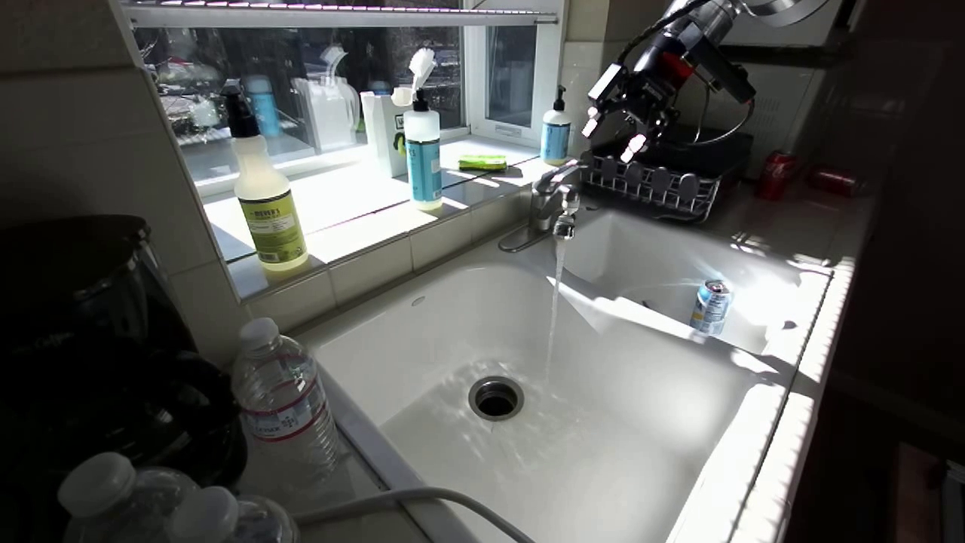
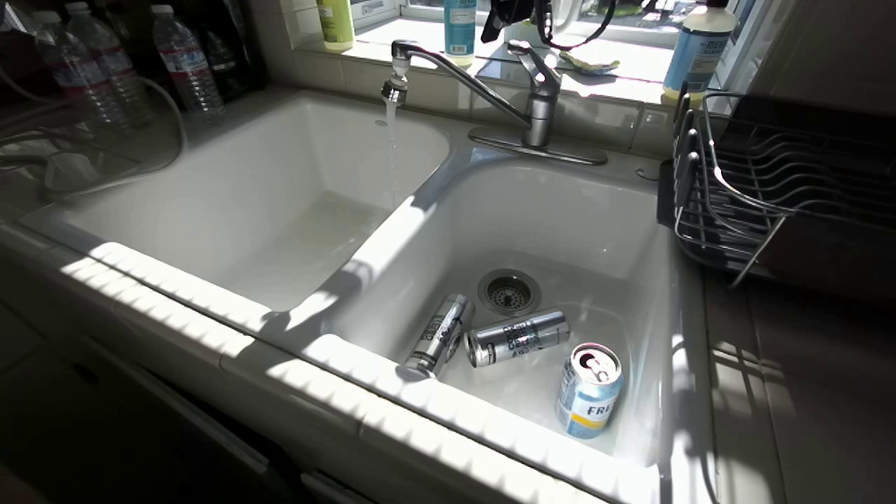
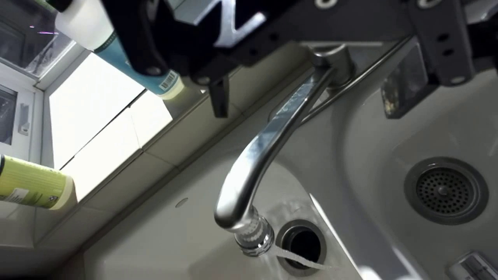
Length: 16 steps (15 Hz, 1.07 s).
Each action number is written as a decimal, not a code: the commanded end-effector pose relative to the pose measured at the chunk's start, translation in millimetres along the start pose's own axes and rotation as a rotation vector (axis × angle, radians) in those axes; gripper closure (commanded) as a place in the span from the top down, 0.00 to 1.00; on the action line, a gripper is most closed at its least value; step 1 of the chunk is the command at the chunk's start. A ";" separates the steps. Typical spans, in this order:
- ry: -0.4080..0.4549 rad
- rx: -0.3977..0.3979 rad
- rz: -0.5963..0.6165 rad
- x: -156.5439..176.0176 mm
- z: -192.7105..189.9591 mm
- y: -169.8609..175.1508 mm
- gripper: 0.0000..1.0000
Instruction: Push the faucet handle upwards.
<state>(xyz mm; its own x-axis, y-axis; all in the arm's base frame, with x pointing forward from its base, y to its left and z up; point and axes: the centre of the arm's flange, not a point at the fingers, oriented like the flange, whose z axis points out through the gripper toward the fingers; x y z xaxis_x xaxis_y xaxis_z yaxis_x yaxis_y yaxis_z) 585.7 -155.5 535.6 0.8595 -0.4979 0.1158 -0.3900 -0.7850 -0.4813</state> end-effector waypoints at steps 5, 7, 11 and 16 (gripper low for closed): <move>-0.083 0.003 -0.253 -90.7 -15.8 -5.1 1.00; -0.099 0.002 -0.316 -106.0 -21.3 -3.9 1.00; -0.077 -0.066 -0.465 -134.7 -27.3 5.5 1.00; -0.070 -0.099 -0.544 -154.0 -29.8 13.3 1.00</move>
<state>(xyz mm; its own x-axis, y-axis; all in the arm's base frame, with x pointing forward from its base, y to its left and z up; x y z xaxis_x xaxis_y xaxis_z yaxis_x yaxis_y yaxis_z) 461.6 -106.0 545.1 0.9720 -0.0266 0.2335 0.0518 -0.9450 -0.3230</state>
